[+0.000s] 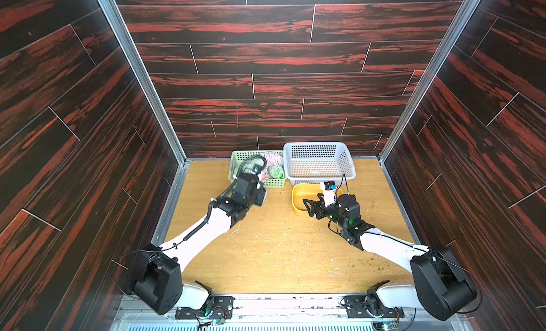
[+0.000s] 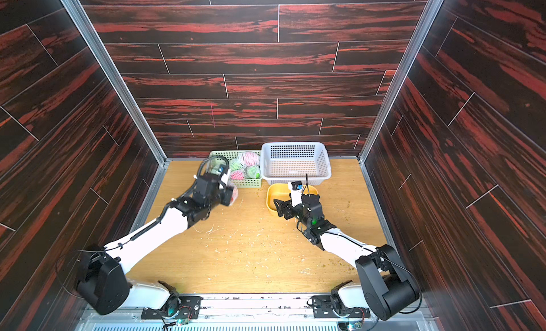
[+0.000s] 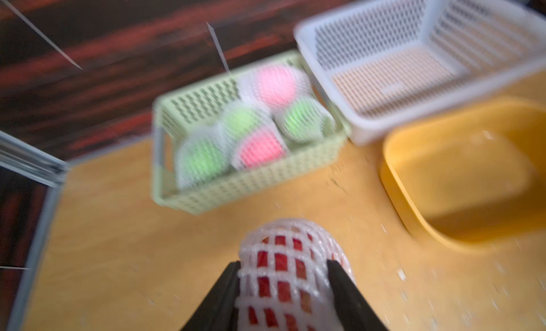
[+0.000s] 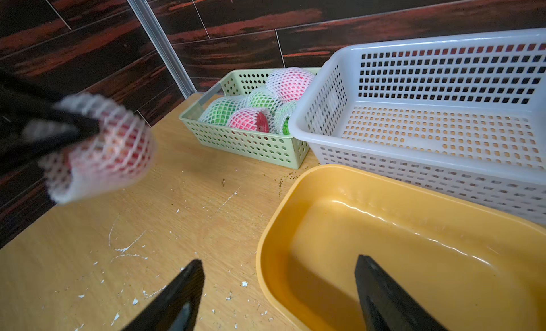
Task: Remove foam nets from apples
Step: Place the apple at the center of the board, then remove the foam net from the apple.
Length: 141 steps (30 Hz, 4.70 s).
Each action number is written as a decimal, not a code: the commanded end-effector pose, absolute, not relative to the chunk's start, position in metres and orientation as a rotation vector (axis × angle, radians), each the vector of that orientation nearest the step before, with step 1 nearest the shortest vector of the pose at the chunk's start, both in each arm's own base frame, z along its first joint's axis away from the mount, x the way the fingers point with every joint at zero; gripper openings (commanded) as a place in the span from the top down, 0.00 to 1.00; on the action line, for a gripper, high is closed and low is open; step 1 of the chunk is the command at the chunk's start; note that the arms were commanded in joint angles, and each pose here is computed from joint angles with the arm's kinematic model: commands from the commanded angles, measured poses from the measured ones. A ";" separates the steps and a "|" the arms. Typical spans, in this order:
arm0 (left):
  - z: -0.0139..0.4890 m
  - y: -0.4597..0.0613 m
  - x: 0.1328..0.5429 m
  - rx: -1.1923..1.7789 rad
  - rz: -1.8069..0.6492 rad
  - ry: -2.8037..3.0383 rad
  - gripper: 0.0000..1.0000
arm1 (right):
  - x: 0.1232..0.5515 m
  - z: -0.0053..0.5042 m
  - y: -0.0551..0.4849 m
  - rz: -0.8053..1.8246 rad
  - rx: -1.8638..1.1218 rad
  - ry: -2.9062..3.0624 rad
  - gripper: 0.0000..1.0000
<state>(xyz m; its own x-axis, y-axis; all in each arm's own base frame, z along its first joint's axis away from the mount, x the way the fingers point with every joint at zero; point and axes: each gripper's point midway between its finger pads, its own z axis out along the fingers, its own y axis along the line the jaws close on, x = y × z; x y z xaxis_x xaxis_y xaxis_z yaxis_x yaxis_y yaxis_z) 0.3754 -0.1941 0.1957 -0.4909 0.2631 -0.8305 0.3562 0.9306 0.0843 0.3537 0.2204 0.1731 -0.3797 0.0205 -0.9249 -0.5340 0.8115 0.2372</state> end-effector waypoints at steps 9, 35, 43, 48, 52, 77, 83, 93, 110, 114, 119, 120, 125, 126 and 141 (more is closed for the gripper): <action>0.111 -0.259 0.313 0.589 -0.396 2.014 0.53 | 0.339 0.178 0.224 0.703 -0.383 1.902 0.16; 0.112 -0.134 0.320 -0.062 -0.435 2.252 0.18 | 0.317 0.145 0.332 1.027 -0.689 2.076 0.19; 0.083 -0.113 0.323 -0.184 -0.393 2.320 0.18 | 0.312 0.115 0.384 1.135 -0.759 2.243 0.19; 0.068 -0.115 0.322 -0.184 -0.418 2.350 0.20 | 0.307 0.103 0.400 1.210 -0.778 2.305 0.21; 0.057 -0.117 0.318 -0.165 -0.425 2.368 0.21 | 0.303 0.090 0.405 1.208 -0.814 2.350 0.21; 0.086 -0.116 0.304 -0.394 -0.750 2.224 0.19 | 0.320 0.145 0.385 1.101 -0.794 2.088 0.20; 0.069 -0.125 0.308 -0.397 -0.866 2.270 0.21 | 0.327 0.152 0.374 1.025 -0.738 2.045 0.20; 0.069 -0.162 0.319 -0.271 -1.008 2.265 0.36 | 0.335 0.152 0.365 0.947 -0.724 2.043 0.20; 0.097 -0.182 0.325 -0.127 -0.960 2.290 0.83 | 0.346 0.155 0.352 0.829 -0.684 2.045 0.20; 0.096 -0.185 0.326 -0.104 -0.959 2.314 0.84 | 0.348 0.153 0.349 0.815 -0.686 2.049 0.20; 0.105 -0.187 0.329 -0.069 -0.942 2.327 0.94 | 0.347 0.154 0.345 0.808 -0.695 2.038 0.20; 0.105 -0.187 0.330 -0.069 -0.936 2.331 0.94 | 0.345 0.155 0.344 0.812 -0.705 2.025 0.20; 0.102 -0.194 0.333 -0.059 -0.955 2.400 0.95 | 0.339 0.158 0.335 0.796 -0.713 1.983 0.20; 0.101 -0.196 0.333 -0.054 -0.961 2.419 0.95 | 0.338 0.158 0.333 0.788 -0.711 1.983 0.20; 0.108 -0.188 0.339 0.045 -0.778 2.578 0.43 | 0.331 0.143 0.313 0.723 -0.673 1.923 0.20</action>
